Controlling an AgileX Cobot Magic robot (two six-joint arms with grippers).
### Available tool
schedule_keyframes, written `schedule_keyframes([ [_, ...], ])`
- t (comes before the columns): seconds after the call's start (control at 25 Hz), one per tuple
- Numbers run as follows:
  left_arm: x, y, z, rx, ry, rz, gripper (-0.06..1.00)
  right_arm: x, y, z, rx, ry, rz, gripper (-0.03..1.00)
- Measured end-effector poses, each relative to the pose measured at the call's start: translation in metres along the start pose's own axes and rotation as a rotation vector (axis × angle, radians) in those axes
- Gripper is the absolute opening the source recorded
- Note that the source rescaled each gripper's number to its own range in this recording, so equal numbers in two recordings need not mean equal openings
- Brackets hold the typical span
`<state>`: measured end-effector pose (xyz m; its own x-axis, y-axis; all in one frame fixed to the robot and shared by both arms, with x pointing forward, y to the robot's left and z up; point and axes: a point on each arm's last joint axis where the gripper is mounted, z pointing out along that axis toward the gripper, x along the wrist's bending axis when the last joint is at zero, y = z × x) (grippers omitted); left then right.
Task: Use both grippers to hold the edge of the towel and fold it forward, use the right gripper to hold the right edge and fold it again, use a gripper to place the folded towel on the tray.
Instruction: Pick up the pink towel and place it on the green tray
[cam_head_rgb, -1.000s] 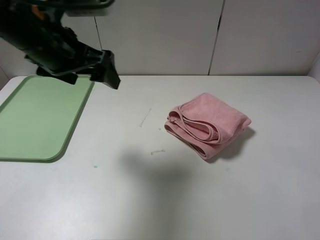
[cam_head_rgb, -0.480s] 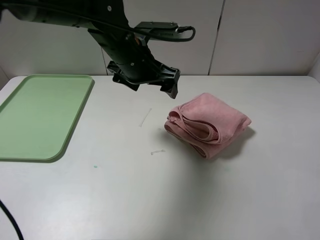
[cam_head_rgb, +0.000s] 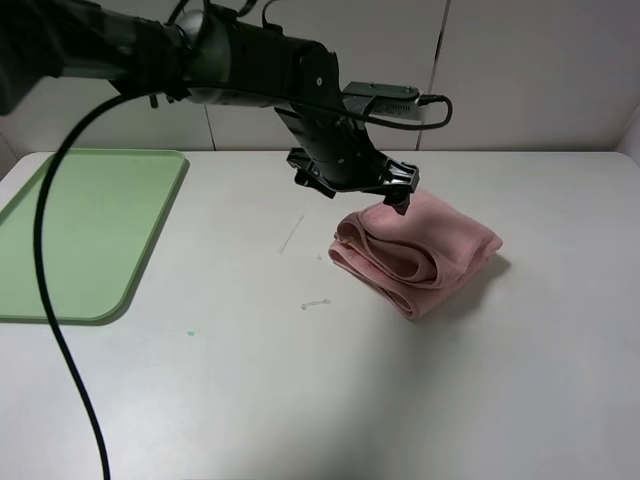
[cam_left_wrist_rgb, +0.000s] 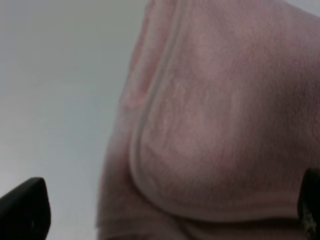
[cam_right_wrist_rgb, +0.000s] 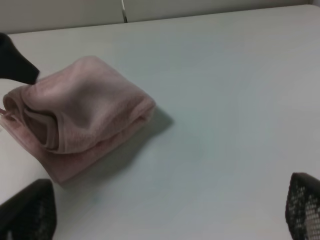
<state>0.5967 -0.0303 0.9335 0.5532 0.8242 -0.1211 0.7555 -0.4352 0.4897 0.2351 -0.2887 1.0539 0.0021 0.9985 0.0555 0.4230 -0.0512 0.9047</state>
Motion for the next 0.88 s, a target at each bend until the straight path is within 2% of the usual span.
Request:
schedule_keyframes([
  [0.6,-0.009,-0.027,0.052,0.116,0.010,-0.024,1.00,-0.001,0.000,0.000,0.000,-0.010,-0.006,1.00],
  [0.88,-0.014,-0.031,0.062,0.109,0.006,-0.035,1.00,-0.001,0.000,0.000,0.000,-0.013,-0.008,1.00],
])
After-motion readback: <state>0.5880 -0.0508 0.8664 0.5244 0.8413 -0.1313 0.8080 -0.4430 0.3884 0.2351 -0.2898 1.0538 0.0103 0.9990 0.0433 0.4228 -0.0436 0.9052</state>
